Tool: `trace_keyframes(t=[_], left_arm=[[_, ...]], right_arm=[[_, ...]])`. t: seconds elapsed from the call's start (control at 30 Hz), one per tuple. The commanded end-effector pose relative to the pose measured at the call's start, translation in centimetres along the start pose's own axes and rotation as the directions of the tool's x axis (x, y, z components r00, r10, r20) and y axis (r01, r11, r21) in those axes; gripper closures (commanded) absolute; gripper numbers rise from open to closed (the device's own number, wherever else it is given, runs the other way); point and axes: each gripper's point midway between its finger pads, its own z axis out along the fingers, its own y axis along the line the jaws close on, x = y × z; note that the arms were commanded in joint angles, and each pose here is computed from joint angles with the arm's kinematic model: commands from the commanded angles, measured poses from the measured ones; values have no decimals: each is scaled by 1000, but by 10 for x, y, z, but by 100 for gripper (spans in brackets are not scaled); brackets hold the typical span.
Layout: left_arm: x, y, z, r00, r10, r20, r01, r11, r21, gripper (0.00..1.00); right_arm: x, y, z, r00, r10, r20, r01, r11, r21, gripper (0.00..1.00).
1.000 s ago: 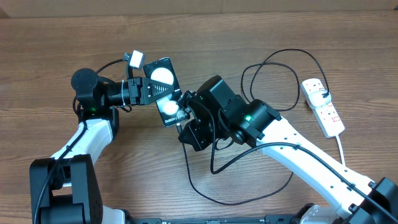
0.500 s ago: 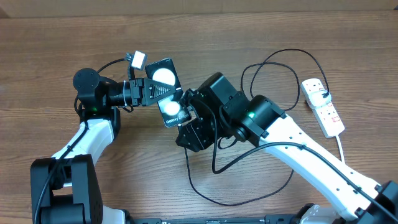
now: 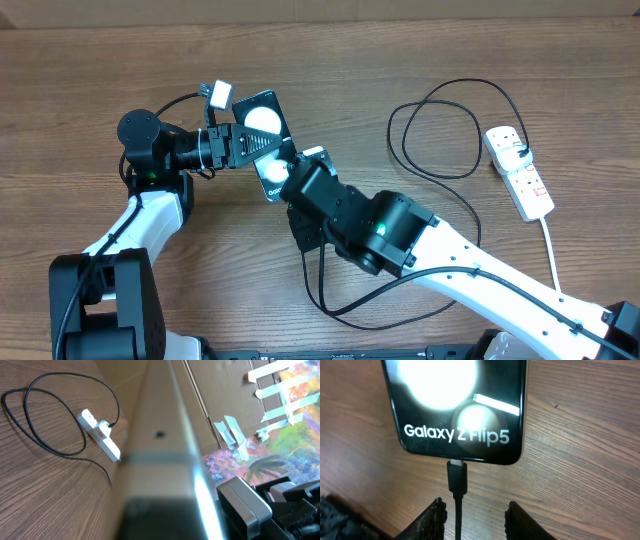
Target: Plug charger to phone and switch on socket
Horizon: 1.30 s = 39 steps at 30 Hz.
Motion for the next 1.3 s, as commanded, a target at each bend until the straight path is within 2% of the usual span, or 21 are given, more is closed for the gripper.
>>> trace_keyframes(t=[0.0,0.27,0.57,0.77,1.0,1.27], left_arm=[[-7,-5,2,999,38,9,-38,999,-2,96],[-6,-5,2,999,37,6,-37,999,0,96],[-6,-5,2,999,37,1,-37,999,1,96],[2,-8,2,998,39,-43,-38,999,19,96],[5,-8,2,998,35,-56,-33,999,24,96],[6,-9,4,998,32,-61,-31,999,27,96]], right_arm=[[-6,-2,-5,997,34,63,-37,998,41,61],[2,4,5,997,56,49,-59,997,57,62],[6,4,16,998,64,25,-66,995,75,78],[-5,1,15,995,62,80,-70,993,99,96],[-24,13,12,989,-41,144,31,997,65,96],[-62,23,-15,953,-175,247,162,984,74,96]])
